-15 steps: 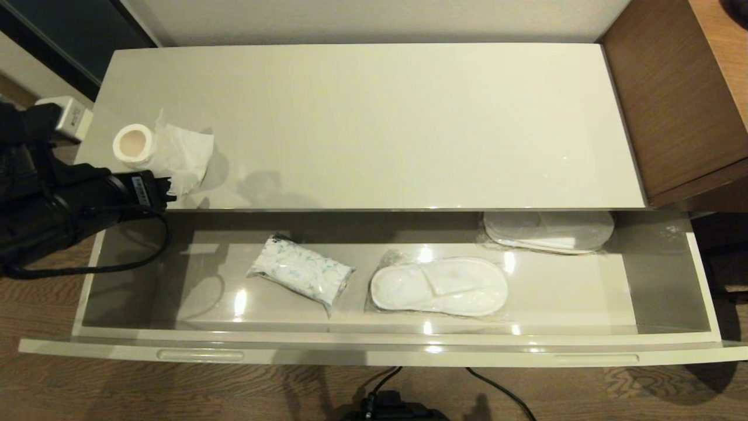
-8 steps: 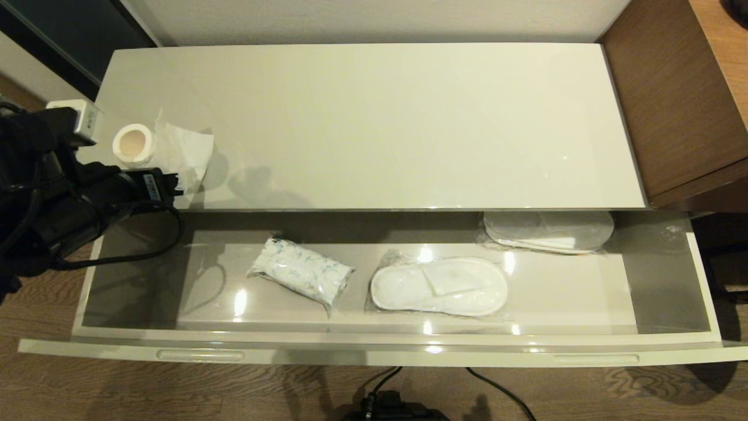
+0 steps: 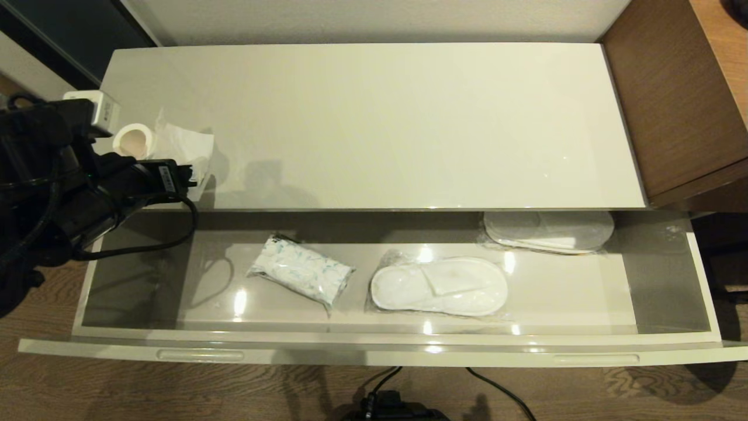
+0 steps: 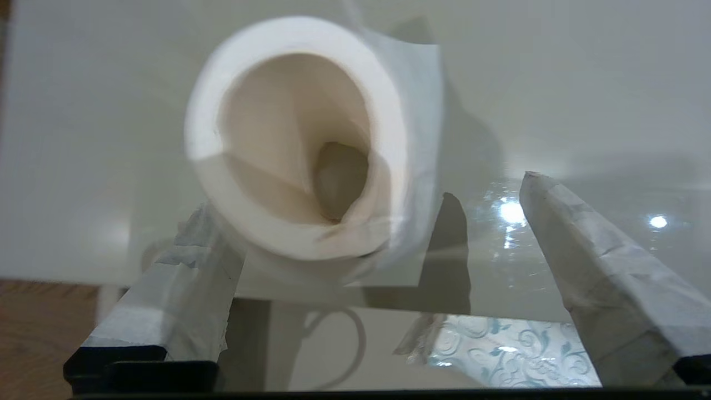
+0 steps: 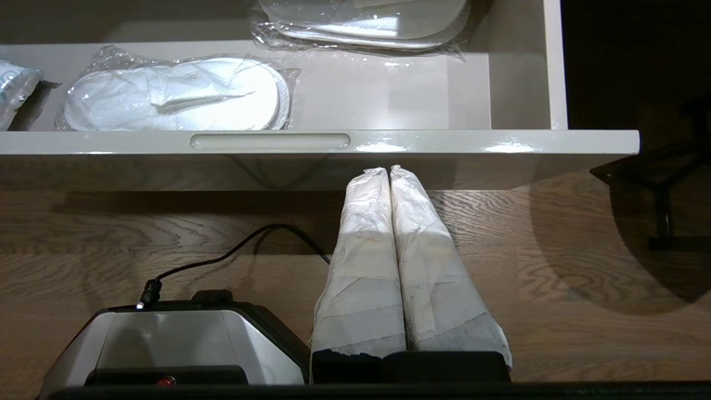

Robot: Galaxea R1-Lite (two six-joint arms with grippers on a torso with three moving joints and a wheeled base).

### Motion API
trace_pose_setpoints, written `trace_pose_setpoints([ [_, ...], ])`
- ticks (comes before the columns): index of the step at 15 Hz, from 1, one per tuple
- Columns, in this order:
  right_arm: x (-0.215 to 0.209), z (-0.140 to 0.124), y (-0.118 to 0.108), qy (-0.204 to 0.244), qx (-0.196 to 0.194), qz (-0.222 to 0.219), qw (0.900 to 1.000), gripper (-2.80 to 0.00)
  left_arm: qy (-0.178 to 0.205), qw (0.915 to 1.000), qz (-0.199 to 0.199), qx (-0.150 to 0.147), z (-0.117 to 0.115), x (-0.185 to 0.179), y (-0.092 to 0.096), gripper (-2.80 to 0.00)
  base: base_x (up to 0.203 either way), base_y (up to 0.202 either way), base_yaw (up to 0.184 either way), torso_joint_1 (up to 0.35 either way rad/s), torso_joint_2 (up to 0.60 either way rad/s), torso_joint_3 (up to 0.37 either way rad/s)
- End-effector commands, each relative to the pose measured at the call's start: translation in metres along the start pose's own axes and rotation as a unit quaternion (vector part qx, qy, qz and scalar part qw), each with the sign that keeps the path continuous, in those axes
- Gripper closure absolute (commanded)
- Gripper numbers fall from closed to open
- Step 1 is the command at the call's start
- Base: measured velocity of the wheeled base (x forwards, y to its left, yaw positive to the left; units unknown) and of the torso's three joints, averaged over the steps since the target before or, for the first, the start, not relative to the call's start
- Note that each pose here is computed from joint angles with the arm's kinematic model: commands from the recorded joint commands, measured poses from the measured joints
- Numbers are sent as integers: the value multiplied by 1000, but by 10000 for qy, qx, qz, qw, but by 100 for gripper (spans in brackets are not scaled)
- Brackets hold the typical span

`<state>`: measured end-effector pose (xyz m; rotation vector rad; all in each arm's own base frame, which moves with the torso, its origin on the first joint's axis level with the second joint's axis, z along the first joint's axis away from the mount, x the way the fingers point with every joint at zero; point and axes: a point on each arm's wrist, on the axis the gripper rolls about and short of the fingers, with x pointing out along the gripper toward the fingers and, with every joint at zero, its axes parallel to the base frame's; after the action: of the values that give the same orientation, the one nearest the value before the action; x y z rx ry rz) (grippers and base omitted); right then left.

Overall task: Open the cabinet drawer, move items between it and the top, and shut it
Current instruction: Put the roll paper in the drawer

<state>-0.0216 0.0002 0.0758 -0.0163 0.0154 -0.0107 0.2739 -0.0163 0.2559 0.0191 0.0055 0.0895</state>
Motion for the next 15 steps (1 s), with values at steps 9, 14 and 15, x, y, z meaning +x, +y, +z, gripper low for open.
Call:
trace_pose_setpoints([
  [9, 0, 0, 0, 15, -3, 1, 10000, 0, -170, 9992, 243, 256, 7, 2, -1, -280, 0, 0, 0, 0, 0, 0],
  [14, 0, 0, 0, 13, -3, 1, 10000, 0, -92, 9992, 288, 270, 2, 6, -1, -280, 0, 0, 0, 0, 0, 0],
  [15, 0, 0, 0, 15, -3, 1, 10000, 0, -92, 9990, 355, 260, 2, 7, -1, 0, 0, 0, 0, 0, 0, 0],
])
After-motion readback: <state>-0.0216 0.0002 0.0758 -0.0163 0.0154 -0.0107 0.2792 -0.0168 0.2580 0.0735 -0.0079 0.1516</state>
